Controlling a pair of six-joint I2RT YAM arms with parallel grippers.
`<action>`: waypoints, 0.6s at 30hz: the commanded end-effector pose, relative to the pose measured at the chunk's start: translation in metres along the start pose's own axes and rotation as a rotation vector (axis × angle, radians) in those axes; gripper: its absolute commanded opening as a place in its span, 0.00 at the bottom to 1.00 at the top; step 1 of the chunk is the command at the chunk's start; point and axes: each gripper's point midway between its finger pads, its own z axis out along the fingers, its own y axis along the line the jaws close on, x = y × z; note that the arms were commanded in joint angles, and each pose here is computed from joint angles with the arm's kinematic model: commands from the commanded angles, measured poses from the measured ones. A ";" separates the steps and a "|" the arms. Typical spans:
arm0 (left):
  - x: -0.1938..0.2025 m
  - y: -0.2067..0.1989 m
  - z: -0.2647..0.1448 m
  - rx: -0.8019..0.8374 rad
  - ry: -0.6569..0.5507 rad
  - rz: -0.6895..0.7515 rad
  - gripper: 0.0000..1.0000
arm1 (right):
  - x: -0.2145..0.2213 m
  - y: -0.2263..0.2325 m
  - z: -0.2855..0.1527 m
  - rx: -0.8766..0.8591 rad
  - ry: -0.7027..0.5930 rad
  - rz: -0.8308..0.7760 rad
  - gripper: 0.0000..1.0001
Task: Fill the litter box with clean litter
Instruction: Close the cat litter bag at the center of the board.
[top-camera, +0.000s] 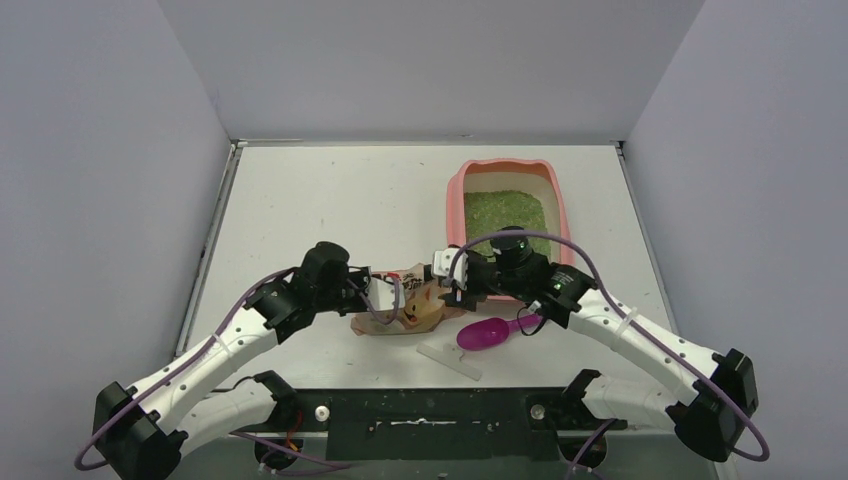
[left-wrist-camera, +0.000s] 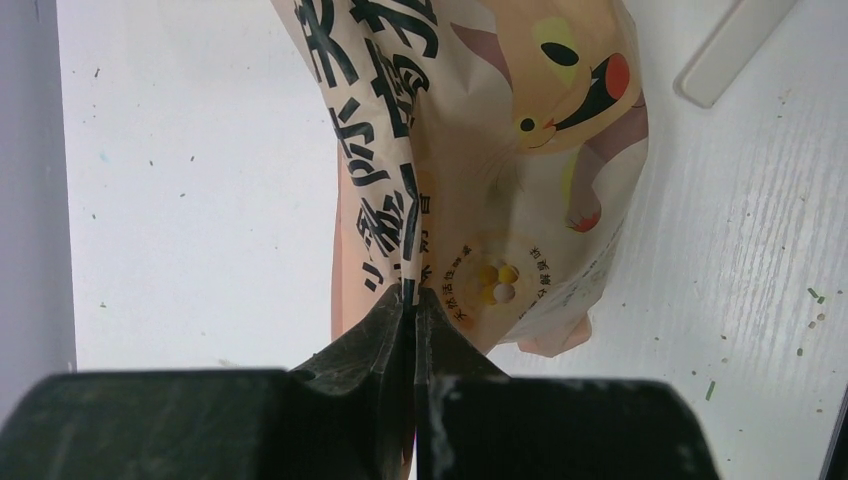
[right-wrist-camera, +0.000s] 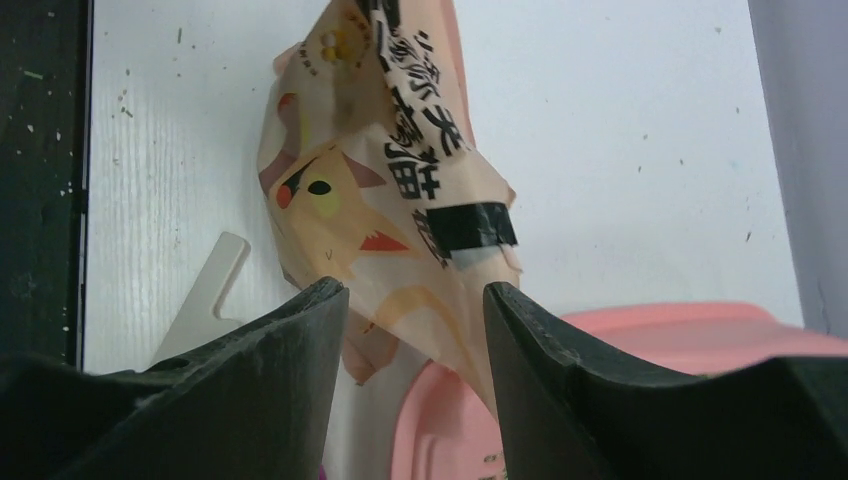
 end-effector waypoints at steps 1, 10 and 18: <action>-0.013 0.004 -0.011 0.002 -0.043 -0.040 0.00 | -0.019 -0.015 0.012 0.064 -0.044 -0.271 0.51; -0.013 0.003 -0.013 0.022 -0.046 -0.059 0.00 | 0.006 -0.033 0.028 0.114 0.094 -0.364 0.51; -0.012 0.001 -0.014 0.041 -0.042 -0.073 0.00 | 0.029 -0.049 0.040 0.157 0.212 -0.372 0.09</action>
